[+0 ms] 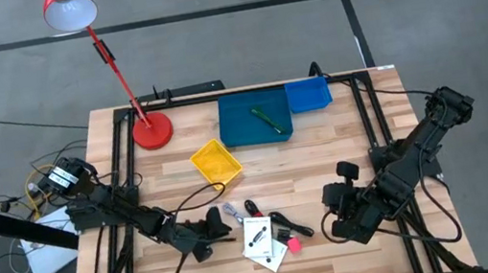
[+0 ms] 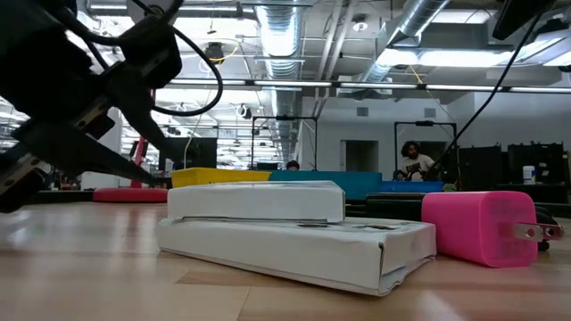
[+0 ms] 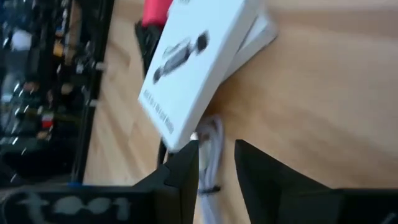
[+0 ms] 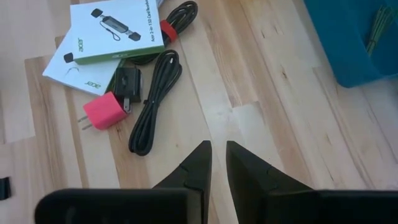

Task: Pick and place items into bin
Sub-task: Put the top white card reader box into the yellow bin

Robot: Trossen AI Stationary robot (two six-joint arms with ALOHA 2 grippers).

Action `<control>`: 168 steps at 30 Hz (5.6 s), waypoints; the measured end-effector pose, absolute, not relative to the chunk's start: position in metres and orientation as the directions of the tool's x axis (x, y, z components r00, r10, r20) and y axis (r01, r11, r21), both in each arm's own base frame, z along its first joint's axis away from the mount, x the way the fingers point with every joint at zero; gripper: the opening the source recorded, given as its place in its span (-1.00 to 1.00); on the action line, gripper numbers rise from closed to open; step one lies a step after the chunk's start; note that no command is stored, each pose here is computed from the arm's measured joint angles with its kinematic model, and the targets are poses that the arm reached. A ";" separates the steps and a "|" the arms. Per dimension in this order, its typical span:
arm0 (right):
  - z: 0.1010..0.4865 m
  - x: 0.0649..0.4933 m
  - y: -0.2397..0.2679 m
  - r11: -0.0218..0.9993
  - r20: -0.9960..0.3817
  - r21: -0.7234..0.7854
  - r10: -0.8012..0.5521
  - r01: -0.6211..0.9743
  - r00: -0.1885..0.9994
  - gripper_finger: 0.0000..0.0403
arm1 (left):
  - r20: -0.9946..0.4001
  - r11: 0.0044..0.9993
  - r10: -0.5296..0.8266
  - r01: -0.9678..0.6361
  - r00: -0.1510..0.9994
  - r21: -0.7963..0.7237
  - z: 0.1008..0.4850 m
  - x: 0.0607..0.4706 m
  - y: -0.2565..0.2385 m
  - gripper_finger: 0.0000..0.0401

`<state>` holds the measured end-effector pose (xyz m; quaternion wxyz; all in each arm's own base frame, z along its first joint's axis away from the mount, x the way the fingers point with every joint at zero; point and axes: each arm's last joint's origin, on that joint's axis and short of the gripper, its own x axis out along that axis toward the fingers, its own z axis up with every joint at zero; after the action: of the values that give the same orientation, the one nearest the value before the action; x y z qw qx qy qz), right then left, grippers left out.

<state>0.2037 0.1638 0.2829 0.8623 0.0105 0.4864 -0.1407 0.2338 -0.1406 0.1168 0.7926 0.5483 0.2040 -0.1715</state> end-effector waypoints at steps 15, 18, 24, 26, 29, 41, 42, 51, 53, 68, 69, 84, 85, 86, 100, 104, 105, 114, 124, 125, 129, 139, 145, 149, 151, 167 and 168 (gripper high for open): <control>0.283 0.204 0.164 0.960 -0.842 -0.120 -0.233 0.253 0.487 -0.78 | -0.508 0.084 -0.074 0.513 0.858 0.854 0.118 0.235 -0.141 -0.09; 0.283 0.204 0.164 0.960 -0.842 -0.120 -0.233 0.253 0.487 -0.78 | -0.512 0.039 -0.086 0.517 0.855 0.855 0.117 0.236 -0.140 -0.06; 0.283 0.205 0.165 0.961 -0.838 -0.106 -0.224 0.254 0.497 -0.78 | -0.485 -0.002 -0.096 0.487 0.869 0.873 0.120 0.237 -0.141 -0.05; 0.284 0.207 0.166 0.963 -0.831 -0.081 -0.208 0.257 0.515 -0.78 | -0.468 0.007 -0.102 0.471 0.878 0.882 0.122 0.238 -0.141 -0.05; 0.283 0.213 0.169 0.965 -0.822 -0.045 -0.183 0.259 0.540 -0.78 | -0.466 -0.010 -0.104 0.468 0.878 0.884 0.122 0.238 -0.141 -0.05; 0.239 0.247 0.193 0.971 -0.838 -0.086 -0.191 0.223 0.511 -0.78 | -0.444 -0.029 -0.105 0.444 0.890 0.896 0.135 0.255 -0.139 -0.05; 0.235 0.250 0.195 0.973 -0.838 -0.086 -0.187 0.215 0.513 -0.78 | -0.449 -0.030 -0.102 0.448 0.888 0.893 0.135 0.256 -0.138 -0.05; 0.220 0.265 0.202 0.979 -0.836 -0.061 -0.157 0.194 0.526 -0.78 | -0.541 -0.070 -0.104 0.537 0.834 0.841 0.126 0.253 -0.135 -0.05; 0.219 0.268 0.201 0.979 -0.833 -0.050 -0.149 0.196 0.533 -0.78 | -0.540 -0.065 -0.105 0.536 0.835 0.842 0.127 0.253 -0.135 -0.05; 0.224 0.287 0.195 0.986 -0.800 0.037 -0.070 0.164 0.596 -0.78 | -0.527 -0.067 -0.036 0.524 0.849 0.849 0.101 0.282 -0.150 -0.05; 0.224 0.288 0.195 0.986 -0.799 0.039 -0.068 0.164 0.598 -0.78 | -0.521 -0.063 -0.009 0.519 0.854 0.852 0.101 0.286 -0.151 -0.05; 0.224 0.288 0.194 0.988 -0.801 0.032 -0.064 0.149 0.595 -0.78 | -0.566 0.001 -0.017 0.566 0.824 0.824 0.101 0.299 -0.151 -0.05; 0.224 0.289 0.194 0.989 -0.802 0.032 -0.062 0.146 0.594 -0.78 | -0.569 0.001 -0.021 0.569 0.822 0.822 0.101 0.299 -0.151 -0.05; 0.224 0.290 0.192 0.989 -0.804 0.034 -0.060 0.147 0.591 -0.78 | -0.570 0.001 -0.024 0.571 0.821 0.821 0.101 0.299 -0.150 -0.05; 0.196 0.311 0.184 0.992 -0.857 0.074 0.009 0.106 0.516 -0.78 | -0.603 -0.028 -0.059 0.603 0.795 0.797 0.098 0.297 -0.151 -0.18; 0.187 0.318 0.184 0.991 -0.863 0.096 0.034 0.097 0.503 -0.78 | -0.615 -0.025 -0.053 0.615 0.787 0.788 0.097 0.296 -0.151 -0.45; 0.187 0.318 0.184 0.991 -0.864 0.096 0.038 0.090 0.502 -0.78 | -0.618 -0.027 -0.052 0.617 0.785 0.786 0.096 0.295 -0.151 -0.52; 0.185 0.322 0.187 0.991 -0.854 0.115 0.066 0.064 0.516 -0.78 | -0.604 -0.031 -0.057 0.603 0.795 0.797 0.097 0.293 -0.157 -0.98; 0.185 0.322 0.187 0.992 -0.852 0.114 0.067 0.058 0.518 -0.78 | -0.583 -0.044 -0.027 0.582 0.812 0.812 0.098 0.287 -0.168 -1.00; 0.185 0.322 0.187 0.992 -0.852 0.114 0.068 0.058 0.519 -0.78 | -0.582 -0.047 -0.028 0.581 0.813 0.813 0.098 0.286 -0.169 -1.00; 0.185 0.322 0.187 0.992 -0.852 0.114 0.067 0.058 0.518 -0.78 | -0.568 -0.038 -0.023 0.567 0.823 0.823 0.099 0.282 -0.175 -1.00; 0.185 0.322 0.187 0.992 -0.853 0.114 0.068 0.058 0.518 -0.78 | -0.501 -0.035 0.030 0.501 0.865 0.864 0.103 0.279 -0.184 -0.99; 0.185 0.322 0.187 0.990 -0.857 0.131 0.089 0.047 0.507 -0.78 | -0.500 -0.030 0.032 0.501 0.865 0.865 0.103 0.279 -0.184 -1.00; 0.184 0.323 0.184 0.987 -0.866 0.155 0.114 0.043 0.487 -0.78 | -0.508 -0.035 0.036 0.509 0.861 0.860 0.102 0.279 -0.183 -1.00; 0.184 0.325 0.182 0.985 -0.867 0.164 0.122 0.046 0.482 -0.78 | -0.512 -0.038 0.037 0.513 0.858 0.858 0.102 0.279 -0.183 -1.00; 0.156 0.342 0.172 0.982 -0.890 0.187 0.153 0.038 0.429 -0.78 | -0.516 -0.005 0.043 0.516 0.856 0.856 0.102 0.278 -0.182 -1.00; 0.155 0.342 0.172 0.982 -0.894 0.184 0.154 0.030 0.421 -0.78 | -0.516 -0.005 0.043 0.517 0.855 0.856 0.102 0.278 -0.182 -1.00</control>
<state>0.3423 0.1716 0.1546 0.8384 0.0859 0.5370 0.0371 0.2784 -0.1823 0.1018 0.6754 0.6867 0.2037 -0.1754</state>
